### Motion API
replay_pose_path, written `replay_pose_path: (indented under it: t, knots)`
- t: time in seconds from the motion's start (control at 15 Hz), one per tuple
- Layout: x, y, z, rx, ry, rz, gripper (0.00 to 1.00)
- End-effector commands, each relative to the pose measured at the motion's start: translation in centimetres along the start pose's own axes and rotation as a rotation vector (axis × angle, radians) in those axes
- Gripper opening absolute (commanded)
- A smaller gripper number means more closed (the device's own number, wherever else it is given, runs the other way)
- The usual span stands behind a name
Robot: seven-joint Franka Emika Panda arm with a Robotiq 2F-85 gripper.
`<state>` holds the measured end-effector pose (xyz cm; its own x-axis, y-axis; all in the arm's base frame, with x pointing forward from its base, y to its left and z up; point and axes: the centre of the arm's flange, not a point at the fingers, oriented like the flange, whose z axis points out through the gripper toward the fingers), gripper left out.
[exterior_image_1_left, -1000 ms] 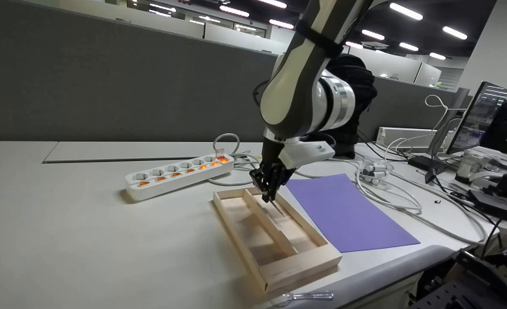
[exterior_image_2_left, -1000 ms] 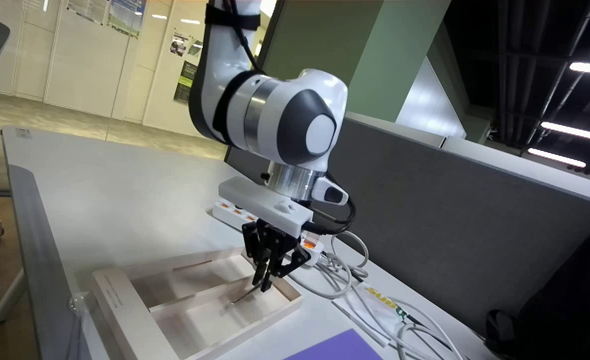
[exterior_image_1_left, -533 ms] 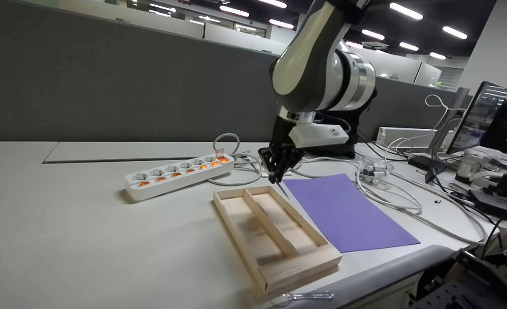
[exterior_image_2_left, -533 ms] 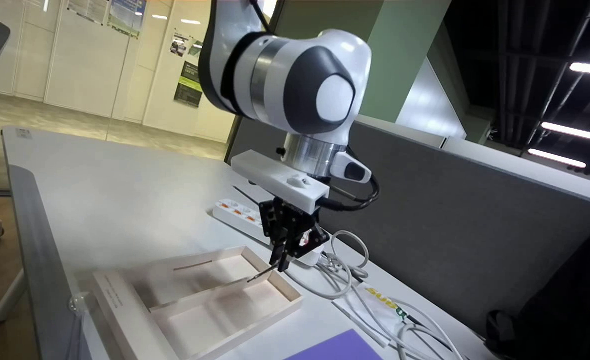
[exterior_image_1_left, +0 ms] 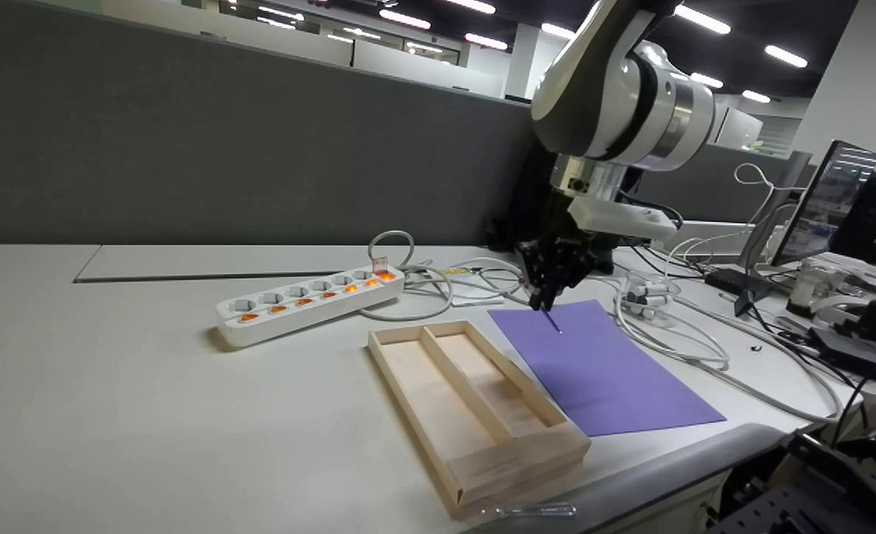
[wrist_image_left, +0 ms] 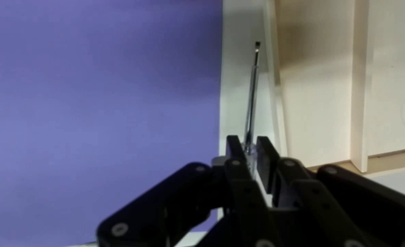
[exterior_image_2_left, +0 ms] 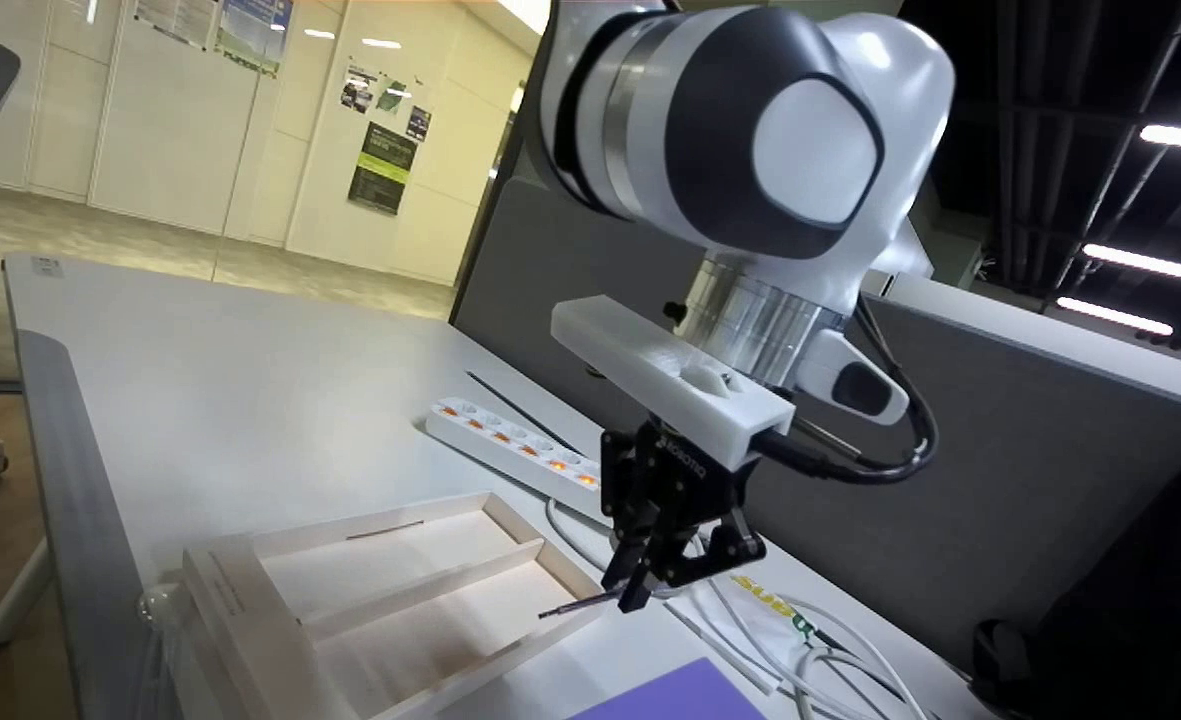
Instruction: Remove the screwdriver from the tray and place it on the table
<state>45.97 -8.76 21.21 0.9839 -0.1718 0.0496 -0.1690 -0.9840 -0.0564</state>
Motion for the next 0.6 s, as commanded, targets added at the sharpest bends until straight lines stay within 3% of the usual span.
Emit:
replay_pose_path:
  t: [0.0, 0.53]
  knots:
    - [0.9, 3.4, 0.8, 0.022, -0.071, 0.079, 0.04]
    - [1.4, 6.8, 4.7, -0.016, -0.101, 0.159, 0.04]
